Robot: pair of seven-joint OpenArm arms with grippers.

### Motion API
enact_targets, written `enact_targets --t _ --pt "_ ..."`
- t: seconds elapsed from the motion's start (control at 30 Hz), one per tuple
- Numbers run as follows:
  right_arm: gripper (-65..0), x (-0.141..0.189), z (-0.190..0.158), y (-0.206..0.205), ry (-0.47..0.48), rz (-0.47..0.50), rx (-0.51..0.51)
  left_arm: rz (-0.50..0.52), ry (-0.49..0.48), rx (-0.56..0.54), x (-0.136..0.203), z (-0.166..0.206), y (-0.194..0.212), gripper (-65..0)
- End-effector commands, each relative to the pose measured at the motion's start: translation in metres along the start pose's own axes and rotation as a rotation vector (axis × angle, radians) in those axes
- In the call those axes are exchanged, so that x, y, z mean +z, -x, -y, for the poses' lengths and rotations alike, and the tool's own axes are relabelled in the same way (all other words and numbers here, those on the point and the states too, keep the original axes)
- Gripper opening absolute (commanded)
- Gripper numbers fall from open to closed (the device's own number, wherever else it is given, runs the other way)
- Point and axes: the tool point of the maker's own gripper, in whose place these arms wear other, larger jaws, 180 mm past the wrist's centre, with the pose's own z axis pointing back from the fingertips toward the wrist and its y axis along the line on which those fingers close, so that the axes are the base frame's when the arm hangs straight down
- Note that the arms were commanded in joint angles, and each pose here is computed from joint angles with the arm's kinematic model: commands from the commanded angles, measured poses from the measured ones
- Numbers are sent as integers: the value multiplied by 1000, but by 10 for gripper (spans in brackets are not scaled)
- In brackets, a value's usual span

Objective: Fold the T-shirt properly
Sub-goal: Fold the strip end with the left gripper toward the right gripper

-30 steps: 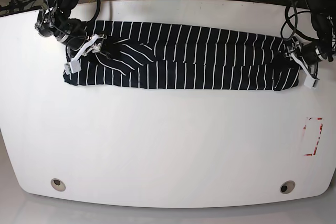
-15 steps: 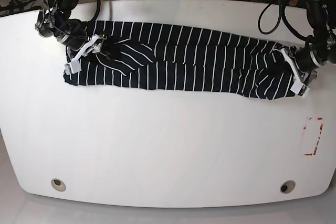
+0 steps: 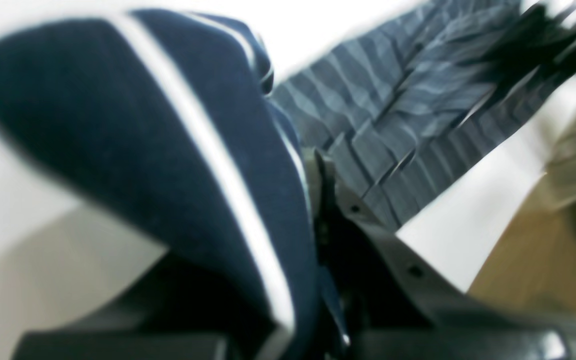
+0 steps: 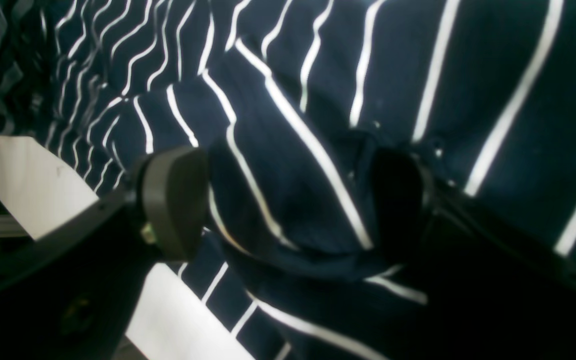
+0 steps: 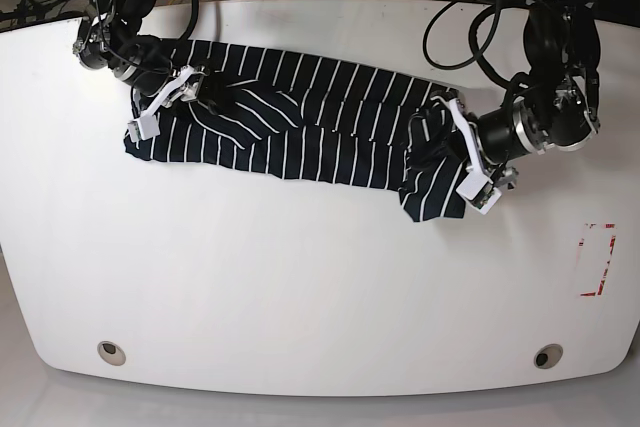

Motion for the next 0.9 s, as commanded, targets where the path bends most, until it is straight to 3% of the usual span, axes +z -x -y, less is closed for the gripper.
enact_targets --t 0.0,0.47,0.53,0.67,0.77,0.87 --pt "-162 -1 2 13 23 -66 1 -18 15 -7 -18 4 0 -615" --pt "-162 -1 3 14 23 -67 0 -114 54 -16 -74 33 14 -589" --pt "-162 -1 3 14 23 -67 0 -121 70 -49 -81 41 10 -513" --pt "-162 -1 3 14 23 -67 0 -147 85 -103 -90 54 10 -274" --pt "-162 -1 2 13 23 -66 1 -128 110 -110 -98 70 2 -196" --pt "-162 -1 2 13 23 -66 1 -102 117 -174 -99 82 -13 -197"
